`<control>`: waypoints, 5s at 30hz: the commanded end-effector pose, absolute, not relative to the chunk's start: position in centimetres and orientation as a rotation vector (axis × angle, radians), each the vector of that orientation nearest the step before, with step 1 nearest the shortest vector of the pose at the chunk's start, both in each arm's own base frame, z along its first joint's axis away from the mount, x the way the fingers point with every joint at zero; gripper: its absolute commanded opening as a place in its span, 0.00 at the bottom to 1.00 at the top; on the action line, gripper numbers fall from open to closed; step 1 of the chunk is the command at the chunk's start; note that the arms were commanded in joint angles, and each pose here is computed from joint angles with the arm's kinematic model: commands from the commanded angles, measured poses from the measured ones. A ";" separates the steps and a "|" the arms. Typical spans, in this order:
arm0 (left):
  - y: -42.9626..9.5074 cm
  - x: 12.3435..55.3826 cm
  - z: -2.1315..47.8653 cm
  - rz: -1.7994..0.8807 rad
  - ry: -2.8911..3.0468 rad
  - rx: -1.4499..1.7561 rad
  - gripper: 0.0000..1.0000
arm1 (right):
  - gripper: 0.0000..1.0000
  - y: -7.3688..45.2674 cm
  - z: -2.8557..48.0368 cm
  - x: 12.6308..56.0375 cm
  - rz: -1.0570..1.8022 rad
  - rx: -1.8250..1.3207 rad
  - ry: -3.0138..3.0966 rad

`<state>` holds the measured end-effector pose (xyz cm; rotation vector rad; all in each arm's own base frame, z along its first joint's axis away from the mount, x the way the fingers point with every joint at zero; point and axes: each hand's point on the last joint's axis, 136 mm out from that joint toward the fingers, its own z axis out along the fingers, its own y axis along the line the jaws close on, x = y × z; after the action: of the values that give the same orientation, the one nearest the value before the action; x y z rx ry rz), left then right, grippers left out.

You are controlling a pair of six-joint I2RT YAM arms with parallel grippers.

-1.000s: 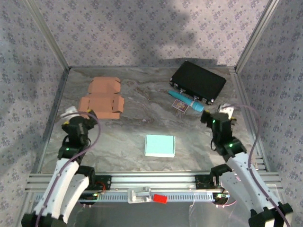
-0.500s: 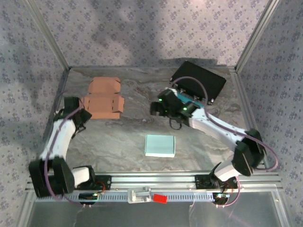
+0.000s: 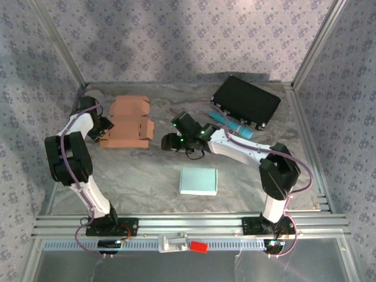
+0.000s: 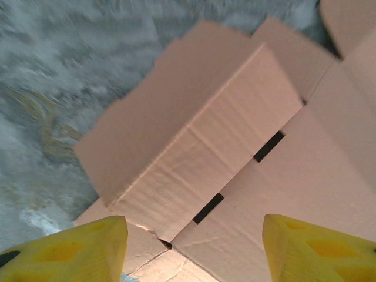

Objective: Fold the paper box

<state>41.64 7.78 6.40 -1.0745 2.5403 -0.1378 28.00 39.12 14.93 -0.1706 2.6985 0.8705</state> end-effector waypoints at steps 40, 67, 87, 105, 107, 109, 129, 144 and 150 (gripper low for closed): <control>-13.5 27.4 0.6 -0.393 2.869 -0.910 0.55 | 0.58 11.5 6.2 24.1 0.088 0.147 3.075; -12.8 36.7 9.2 -0.459 2.654 -0.659 0.61 | 0.53 27.5 8.2 30.2 1.023 0.958 2.345; -14.7 35.2 4.1 -0.343 2.838 -0.492 0.60 | 0.45 27.1 4.8 32.1 0.980 0.969 2.333; -14.9 36.5 10.1 -0.293 2.695 -0.410 0.62 | 0.00 25.6 5.9 33.3 0.905 0.957 2.355; -15.0 36.6 11.6 -0.266 2.665 -0.391 0.63 | 0.00 25.7 6.5 33.5 0.898 0.972 2.373; -15.2 36.6 13.4 -0.211 2.622 -0.337 0.65 | 0.00 25.7 7.0 33.7 0.905 0.995 2.378; -17.8 23.4 17.7 -0.107 1.892 0.762 0.66 | 0.00 22.6 17.5 37.2 1.063 1.104 2.551; -25.1 25.8 19.8 -0.111 1.643 0.968 0.85 | 0.00 21.9 19.7 37.1 1.061 1.194 2.552; -25.6 28.1 20.0 0.091 1.645 0.957 0.84 | 0.00 22.0 19.9 36.8 1.066 1.210 2.560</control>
<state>26.10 -25.50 17.07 1.0283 1.7122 -0.0133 37.05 21.95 19.22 1.1728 2.5493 1.0609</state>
